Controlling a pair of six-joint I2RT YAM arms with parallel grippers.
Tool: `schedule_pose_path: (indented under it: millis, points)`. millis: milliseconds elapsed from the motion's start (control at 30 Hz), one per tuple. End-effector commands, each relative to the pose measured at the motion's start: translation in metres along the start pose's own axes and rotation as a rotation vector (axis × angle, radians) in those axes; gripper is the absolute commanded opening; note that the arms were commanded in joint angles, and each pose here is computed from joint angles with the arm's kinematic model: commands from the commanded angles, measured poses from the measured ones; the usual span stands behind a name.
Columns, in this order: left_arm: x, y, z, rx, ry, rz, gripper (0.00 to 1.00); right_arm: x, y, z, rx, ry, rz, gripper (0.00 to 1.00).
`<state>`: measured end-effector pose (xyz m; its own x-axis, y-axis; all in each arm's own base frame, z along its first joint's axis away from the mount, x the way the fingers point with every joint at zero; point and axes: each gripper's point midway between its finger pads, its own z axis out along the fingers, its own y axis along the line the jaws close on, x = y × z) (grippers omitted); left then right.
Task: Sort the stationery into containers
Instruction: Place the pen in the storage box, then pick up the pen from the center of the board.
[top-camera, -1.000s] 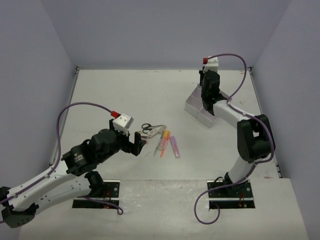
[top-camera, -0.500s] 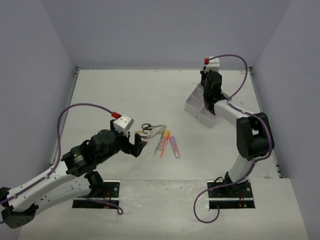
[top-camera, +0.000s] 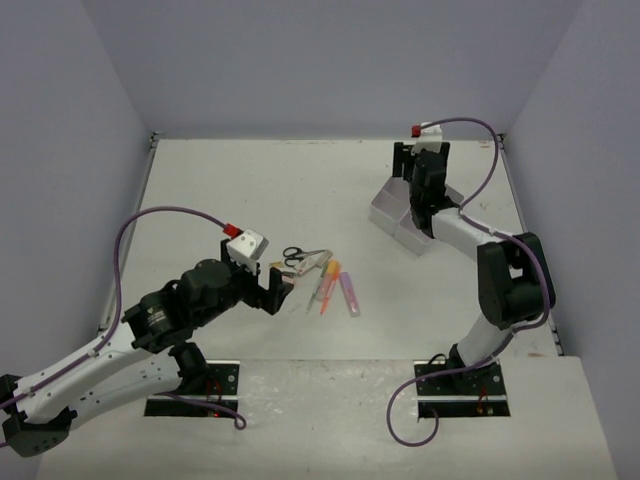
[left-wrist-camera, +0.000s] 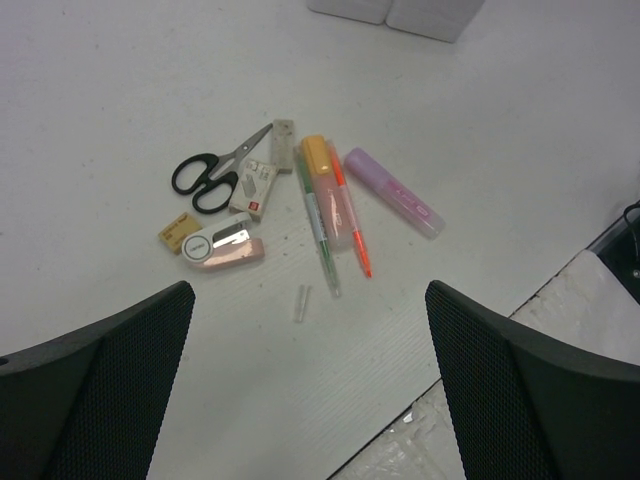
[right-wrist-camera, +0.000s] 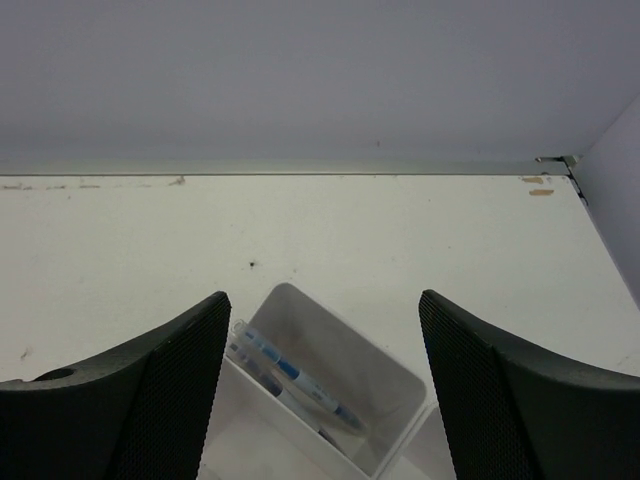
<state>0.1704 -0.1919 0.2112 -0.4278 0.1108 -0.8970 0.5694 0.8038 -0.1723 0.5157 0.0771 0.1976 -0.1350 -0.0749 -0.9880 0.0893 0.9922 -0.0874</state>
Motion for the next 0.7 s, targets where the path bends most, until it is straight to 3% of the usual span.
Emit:
schedule_pose_path:
  millis: [0,200,267,433,567,667]
  points:
    - [-0.013,0.015,-0.001,-0.082,-0.057,-0.011,1.00,-0.079,-0.002,-0.039,-0.019,-0.139,0.160,0.80]
    - [-0.019,0.072,-0.003,-0.351,-0.069,-0.112,1.00,-0.091,-0.007,-0.093,0.120,0.044,0.242,0.90]
    - [-0.023,0.087,-0.007,-0.414,-0.086,-0.146,1.00,-0.070,0.013,-0.129,0.116,0.123,0.184,0.98]
    - [-0.033,0.109,-0.023,-0.520,-0.170,-0.206,1.00,-0.043,0.028,-0.170,0.096,0.219,0.220,0.99]
    - [-0.038,0.104,-0.029,-0.487,-0.170,-0.166,1.00,-0.011,0.049,-0.194,-0.010,0.328,0.311,0.99]
    - [-0.025,0.108,-0.023,-0.500,-0.123,-0.125,1.00,0.013,0.086,-0.205,-0.220,0.416,0.298,0.98]
